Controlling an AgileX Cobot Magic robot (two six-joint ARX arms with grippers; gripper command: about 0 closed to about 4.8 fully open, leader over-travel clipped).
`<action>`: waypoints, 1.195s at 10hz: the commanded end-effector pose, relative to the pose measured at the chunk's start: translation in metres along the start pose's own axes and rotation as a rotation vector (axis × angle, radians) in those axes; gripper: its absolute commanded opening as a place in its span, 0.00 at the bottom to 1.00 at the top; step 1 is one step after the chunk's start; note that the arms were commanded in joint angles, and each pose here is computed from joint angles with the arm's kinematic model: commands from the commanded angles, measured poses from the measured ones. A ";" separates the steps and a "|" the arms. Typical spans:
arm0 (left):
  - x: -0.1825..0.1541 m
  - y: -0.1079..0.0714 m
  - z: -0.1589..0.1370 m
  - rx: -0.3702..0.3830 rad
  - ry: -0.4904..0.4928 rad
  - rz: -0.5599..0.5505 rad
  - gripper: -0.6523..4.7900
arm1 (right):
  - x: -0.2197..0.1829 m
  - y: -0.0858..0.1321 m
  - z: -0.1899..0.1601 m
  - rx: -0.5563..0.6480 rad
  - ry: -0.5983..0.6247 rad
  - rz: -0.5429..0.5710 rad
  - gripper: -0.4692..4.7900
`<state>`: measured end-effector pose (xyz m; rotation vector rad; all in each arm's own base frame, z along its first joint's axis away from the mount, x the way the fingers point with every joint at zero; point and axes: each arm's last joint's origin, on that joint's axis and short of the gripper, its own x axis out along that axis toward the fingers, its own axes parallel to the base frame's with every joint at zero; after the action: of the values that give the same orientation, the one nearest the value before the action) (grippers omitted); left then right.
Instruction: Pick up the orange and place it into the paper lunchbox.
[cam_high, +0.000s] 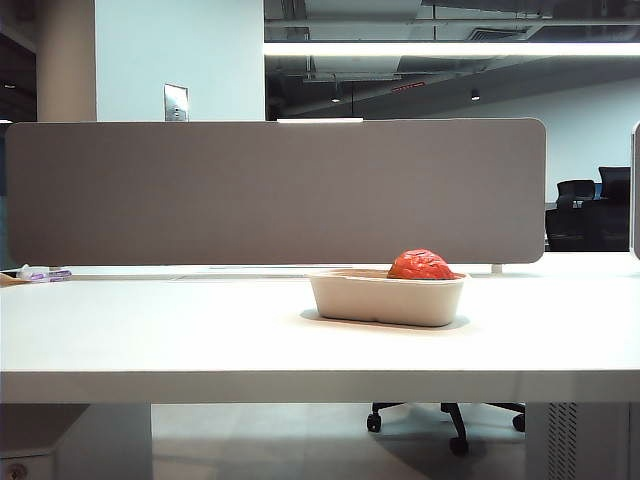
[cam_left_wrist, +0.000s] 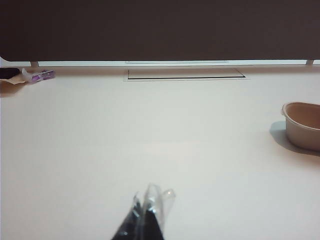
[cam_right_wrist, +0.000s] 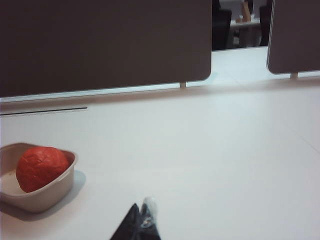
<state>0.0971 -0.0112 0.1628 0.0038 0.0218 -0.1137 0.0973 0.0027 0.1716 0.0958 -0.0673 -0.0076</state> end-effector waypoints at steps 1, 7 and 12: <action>0.000 0.000 0.000 -0.003 -0.008 -0.003 0.11 | 0.000 0.001 -0.002 0.001 -0.002 0.009 0.09; 0.000 0.000 0.000 -0.003 -0.008 -0.002 0.11 | 0.000 0.001 -0.002 -0.015 0.002 0.035 0.09; 0.000 0.000 0.000 -0.003 -0.008 -0.002 0.11 | 0.000 0.001 -0.002 -0.015 0.003 0.035 0.09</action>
<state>0.0971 -0.0112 0.1628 0.0038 0.0218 -0.1133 0.0972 0.0040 0.1714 0.0830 -0.0640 0.0263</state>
